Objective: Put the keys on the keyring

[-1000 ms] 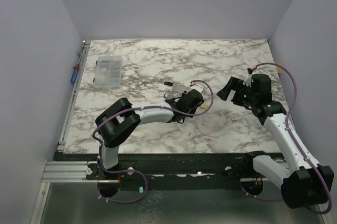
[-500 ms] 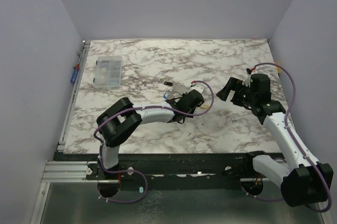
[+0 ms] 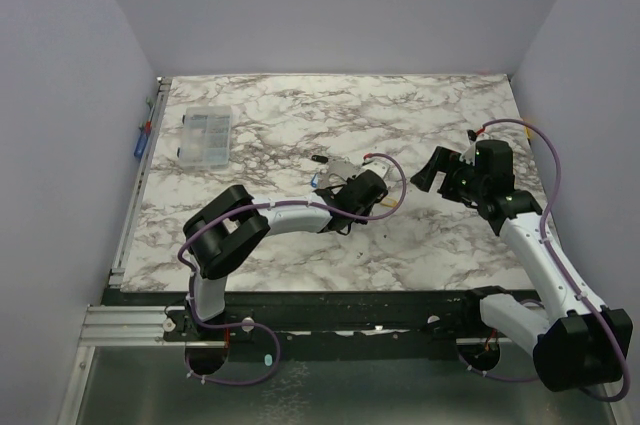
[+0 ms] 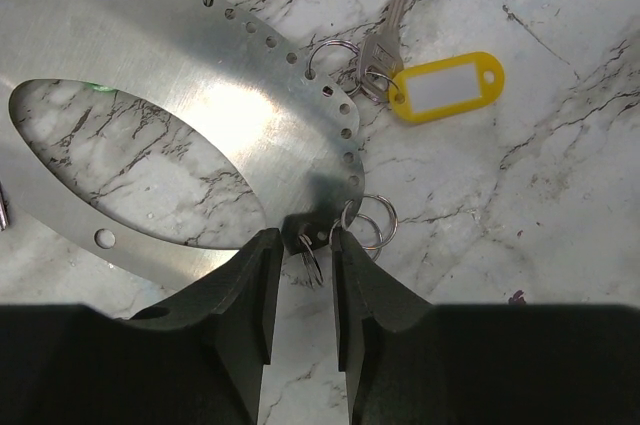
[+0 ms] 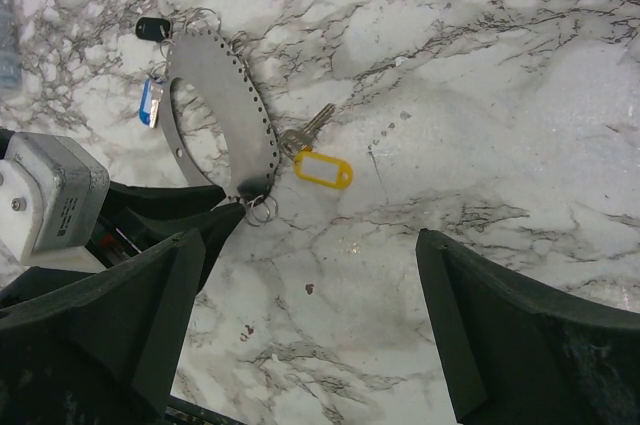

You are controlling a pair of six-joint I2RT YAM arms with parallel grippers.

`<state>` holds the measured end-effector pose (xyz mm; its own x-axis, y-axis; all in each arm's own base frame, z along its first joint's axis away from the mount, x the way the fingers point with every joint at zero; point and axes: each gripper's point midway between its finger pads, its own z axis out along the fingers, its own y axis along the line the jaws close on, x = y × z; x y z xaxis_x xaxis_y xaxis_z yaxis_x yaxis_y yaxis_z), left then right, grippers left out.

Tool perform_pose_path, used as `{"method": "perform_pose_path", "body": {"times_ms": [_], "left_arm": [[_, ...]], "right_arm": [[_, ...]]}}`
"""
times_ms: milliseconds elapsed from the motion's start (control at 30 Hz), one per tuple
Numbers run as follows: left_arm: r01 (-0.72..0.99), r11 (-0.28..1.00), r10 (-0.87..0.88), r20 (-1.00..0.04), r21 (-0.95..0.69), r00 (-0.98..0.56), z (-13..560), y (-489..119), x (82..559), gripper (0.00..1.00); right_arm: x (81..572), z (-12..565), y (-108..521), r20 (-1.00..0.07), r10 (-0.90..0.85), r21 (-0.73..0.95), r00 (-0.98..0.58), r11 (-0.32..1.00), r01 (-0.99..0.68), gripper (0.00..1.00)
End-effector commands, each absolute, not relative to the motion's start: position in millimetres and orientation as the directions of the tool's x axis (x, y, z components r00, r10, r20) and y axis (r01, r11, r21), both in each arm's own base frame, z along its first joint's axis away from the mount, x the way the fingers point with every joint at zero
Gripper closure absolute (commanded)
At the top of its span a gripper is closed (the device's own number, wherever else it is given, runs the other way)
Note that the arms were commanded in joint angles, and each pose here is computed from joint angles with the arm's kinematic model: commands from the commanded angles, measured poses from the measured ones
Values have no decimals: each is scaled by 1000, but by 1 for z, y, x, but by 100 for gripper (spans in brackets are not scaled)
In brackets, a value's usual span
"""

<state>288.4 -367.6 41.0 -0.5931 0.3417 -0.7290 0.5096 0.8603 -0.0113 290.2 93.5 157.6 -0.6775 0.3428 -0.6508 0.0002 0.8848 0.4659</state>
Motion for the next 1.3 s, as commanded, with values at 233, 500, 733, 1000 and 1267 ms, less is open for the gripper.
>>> {"method": "perform_pose_path", "body": {"times_ms": [233, 500, 733, 1000, 1267], "left_arm": [[528, 849, 359, -710, -22, -606, 33, -366, 277, 66], [525, 851, 366, -699, -16, -614, 27, -360, 274, 67], [541, 841, 374, -702, -19, -606, 29, -365, 274, 93], [626, 780, 431, -729, 5, -532, 53, -369, 265, 100], [730, 682, 484, -767, 30, -421, 92, -356, 246, 100]], "right_arm": [[284, 151, 98, -629, 324, 467, -707, 884, -11, 2], [285, 148, 99, -617, 324, 472, -717, 881, -8, 2], [285, 147, 99, -615, 322, 471, -719, 882, -7, 2], [285, 157, 99, -651, 307, 464, -694, 885, -43, 2], [280, 200, 120, -767, 284, 501, -575, 826, -259, 2]]}}
